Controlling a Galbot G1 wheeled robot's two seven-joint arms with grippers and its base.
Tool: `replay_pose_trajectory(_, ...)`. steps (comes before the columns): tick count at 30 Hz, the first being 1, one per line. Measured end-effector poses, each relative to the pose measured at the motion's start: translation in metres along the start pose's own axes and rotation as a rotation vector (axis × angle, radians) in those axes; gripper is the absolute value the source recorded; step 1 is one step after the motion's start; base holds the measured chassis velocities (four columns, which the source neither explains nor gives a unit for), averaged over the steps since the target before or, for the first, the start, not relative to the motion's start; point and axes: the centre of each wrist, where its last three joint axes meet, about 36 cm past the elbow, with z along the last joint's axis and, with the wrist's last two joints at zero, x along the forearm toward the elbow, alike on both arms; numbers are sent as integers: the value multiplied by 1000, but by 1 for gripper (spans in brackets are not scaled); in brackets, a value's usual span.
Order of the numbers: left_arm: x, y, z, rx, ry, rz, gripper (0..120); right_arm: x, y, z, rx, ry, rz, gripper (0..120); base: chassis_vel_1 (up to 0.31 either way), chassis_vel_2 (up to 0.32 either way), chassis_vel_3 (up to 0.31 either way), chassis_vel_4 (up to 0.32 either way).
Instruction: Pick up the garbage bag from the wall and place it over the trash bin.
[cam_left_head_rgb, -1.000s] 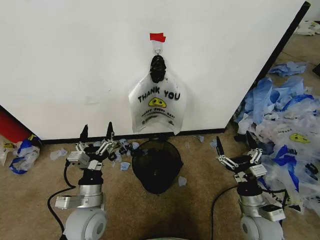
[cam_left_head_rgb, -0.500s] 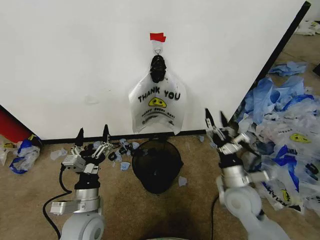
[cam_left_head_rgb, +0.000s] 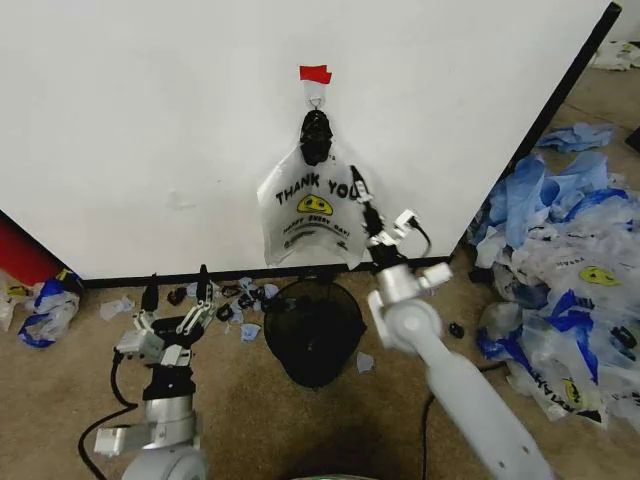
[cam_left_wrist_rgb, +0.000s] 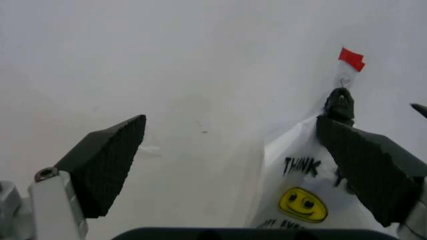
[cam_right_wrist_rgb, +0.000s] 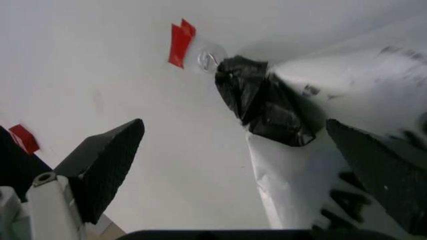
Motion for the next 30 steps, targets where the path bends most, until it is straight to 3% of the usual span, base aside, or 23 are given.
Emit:
replay_pose_trajectory(8, 0, 1, -2, -5, -5, -6, 100, -36, -13, 22, -25, -23, 4, 100, 0, 0, 0, 0)
replay_pose_trajectory(30, 7, -5, -1, 10, 21, 12, 100, -53, -36, 31, -31, -41, 6, 100, 0, 0, 0, 0)
